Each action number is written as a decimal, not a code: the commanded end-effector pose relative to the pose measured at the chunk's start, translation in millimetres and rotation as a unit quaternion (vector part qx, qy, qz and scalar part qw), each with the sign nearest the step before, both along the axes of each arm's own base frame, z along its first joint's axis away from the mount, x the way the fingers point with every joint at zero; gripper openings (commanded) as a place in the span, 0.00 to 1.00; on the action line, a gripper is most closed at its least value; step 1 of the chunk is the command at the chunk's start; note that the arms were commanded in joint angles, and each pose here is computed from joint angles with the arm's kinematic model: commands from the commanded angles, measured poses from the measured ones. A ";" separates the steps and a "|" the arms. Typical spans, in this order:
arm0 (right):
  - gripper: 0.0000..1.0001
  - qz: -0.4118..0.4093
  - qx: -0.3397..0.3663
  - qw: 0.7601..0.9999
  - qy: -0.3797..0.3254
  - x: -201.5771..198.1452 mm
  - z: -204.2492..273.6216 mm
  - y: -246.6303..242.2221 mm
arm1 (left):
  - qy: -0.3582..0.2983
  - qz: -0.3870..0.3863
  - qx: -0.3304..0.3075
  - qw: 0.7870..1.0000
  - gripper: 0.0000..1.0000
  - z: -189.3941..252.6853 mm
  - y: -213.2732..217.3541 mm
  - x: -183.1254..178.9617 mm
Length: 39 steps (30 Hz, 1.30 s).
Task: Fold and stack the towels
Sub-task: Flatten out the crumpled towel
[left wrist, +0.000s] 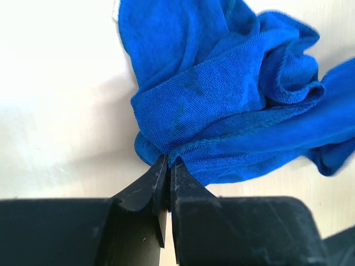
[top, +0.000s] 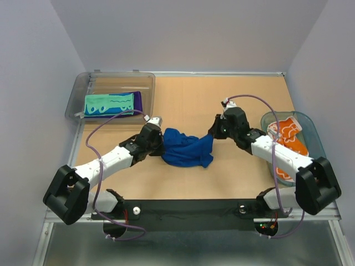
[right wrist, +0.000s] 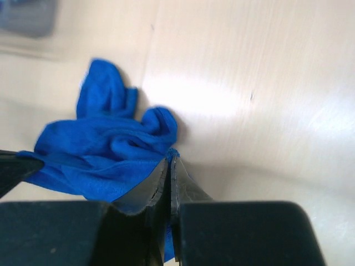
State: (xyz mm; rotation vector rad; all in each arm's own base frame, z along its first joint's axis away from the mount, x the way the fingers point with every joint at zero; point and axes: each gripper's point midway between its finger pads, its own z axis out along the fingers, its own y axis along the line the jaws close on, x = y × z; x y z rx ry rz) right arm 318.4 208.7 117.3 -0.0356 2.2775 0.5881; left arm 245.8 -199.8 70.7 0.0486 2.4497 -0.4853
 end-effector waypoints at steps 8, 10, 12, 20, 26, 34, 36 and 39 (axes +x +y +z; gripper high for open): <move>0.04 -0.033 -0.038 0.986 -0.159 11.1 68.0 -38.2 | -0.051 0.030 0.017 0.998 0.14 30.5 10.7 16.1; 0.05 -0.008 -0.028 0.989 -0.147 -2.0 55.4 -33.9 | -0.046 0.023 0.007 0.999 0.15 27.9 6.8 13.2; 0.05 0.009 -0.012 0.991 -0.132 -14.8 39.7 -29.8 | -0.041 0.017 -0.007 0.999 0.15 23.9 2.2 11.0; 0.08 0.068 0.033 0.993 -0.095 -46.0 6.5 -13.5 | -0.042 -0.026 -0.051 0.997 0.23 28.6 -19.0 7.4; 0.08 0.084 0.037 0.992 -0.090 -44.9 3.3 -6.7 | -0.057 -0.055 -0.071 0.994 0.44 37.1 -30.7 9.1; 0.08 0.088 0.039 0.992 -0.084 -45.6 -1.1 -5.2 | -0.064 -0.062 -0.067 0.994 0.54 43.9 -33.0 13.3; 0.08 0.089 0.039 0.992 -0.084 -45.9 -1.5 -5.1 | -0.067 -0.064 -0.066 0.994 0.54 45.7 -34.4 15.0; 0.08 0.091 0.041 0.991 -0.084 -46.4 -1.1 -4.1 | -0.046 -0.057 -0.044 0.996 0.54 32.0 -26.7 10.8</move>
